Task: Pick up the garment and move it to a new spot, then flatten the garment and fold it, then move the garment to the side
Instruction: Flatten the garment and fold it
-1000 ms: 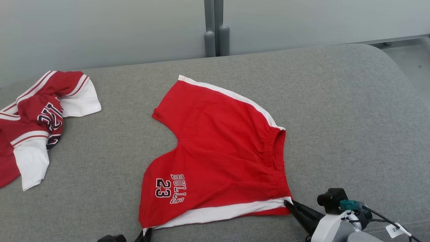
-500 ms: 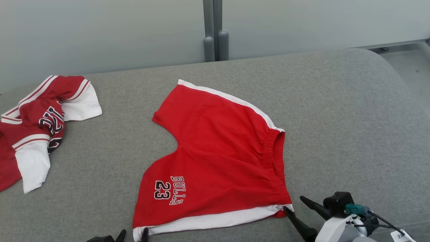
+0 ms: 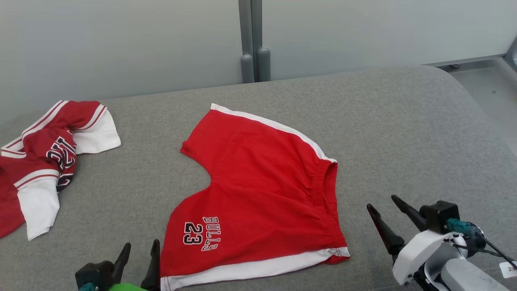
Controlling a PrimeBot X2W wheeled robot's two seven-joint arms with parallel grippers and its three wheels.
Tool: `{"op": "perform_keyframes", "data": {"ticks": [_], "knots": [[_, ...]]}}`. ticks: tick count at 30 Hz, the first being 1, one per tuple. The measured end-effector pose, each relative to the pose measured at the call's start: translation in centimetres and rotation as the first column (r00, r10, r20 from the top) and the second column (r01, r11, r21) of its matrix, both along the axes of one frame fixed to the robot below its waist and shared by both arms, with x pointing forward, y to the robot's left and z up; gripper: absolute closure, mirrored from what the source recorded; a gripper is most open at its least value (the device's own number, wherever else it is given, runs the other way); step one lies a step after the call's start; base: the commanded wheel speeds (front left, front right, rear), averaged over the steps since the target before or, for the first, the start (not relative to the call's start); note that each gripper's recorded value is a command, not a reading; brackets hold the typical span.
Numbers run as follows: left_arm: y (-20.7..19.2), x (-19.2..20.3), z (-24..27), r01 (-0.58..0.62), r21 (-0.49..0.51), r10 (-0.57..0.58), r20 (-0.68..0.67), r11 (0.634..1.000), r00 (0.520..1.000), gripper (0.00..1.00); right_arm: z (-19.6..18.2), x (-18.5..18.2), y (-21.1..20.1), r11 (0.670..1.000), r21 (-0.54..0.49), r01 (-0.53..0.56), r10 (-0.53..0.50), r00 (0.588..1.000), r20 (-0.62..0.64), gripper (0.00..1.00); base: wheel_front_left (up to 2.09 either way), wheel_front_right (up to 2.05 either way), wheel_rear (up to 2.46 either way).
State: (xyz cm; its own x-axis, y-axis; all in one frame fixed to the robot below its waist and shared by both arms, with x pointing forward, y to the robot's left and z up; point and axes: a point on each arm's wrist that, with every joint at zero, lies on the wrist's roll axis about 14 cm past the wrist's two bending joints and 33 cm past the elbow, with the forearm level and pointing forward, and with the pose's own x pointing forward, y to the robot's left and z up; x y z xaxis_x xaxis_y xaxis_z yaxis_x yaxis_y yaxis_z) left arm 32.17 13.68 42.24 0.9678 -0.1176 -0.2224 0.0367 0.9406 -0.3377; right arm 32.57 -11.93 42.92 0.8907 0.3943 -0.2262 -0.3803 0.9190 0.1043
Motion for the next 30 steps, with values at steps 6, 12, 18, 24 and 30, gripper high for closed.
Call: {"op": "perform_keyframes", "data": {"ticks": [6,12,18,24,30], "knots": [[0.4,1.8,3.7,-0.021,0.01,0.02,0.123,1.0,0.992,0.0,3.2,1.9,-1.1,0.996,0.025,0.086,-0.088,0.991,0.104,0.0,0.0,0.0,0.0],[0.2,2.6,6.3,-0.036,-0.004,0.036,0.204,0.999,0.978,0.0,6.2,3.3,-2.0,0.982,0.085,0.171,-0.184,0.966,0.183,0.0,0.0,0.0,0.0],[0.8,3.0,8.1,-0.057,0.012,0.052,0.262,0.998,0.964,0.0,8.5,3.7,-2.0,0.977,0.107,0.186,-0.208,0.945,0.254,0.0,0.0,0.0,0.0],[1.3,3.0,9.5,-0.077,0.022,0.067,0.309,0.997,0.949,0.0,11.0,4.0,-2.6,0.972,0.12,0.203,-0.232,0.915,0.331,0.0,0.0,0.0,0.0],[1.6,2.2,8.8,-0.087,0.027,0.075,0.291,0.996,0.954,0.0,11.5,3.8,-2.2,0.972,0.123,0.2,-0.231,0.908,0.35,0.0,0.0,0.0,0.0]]}}
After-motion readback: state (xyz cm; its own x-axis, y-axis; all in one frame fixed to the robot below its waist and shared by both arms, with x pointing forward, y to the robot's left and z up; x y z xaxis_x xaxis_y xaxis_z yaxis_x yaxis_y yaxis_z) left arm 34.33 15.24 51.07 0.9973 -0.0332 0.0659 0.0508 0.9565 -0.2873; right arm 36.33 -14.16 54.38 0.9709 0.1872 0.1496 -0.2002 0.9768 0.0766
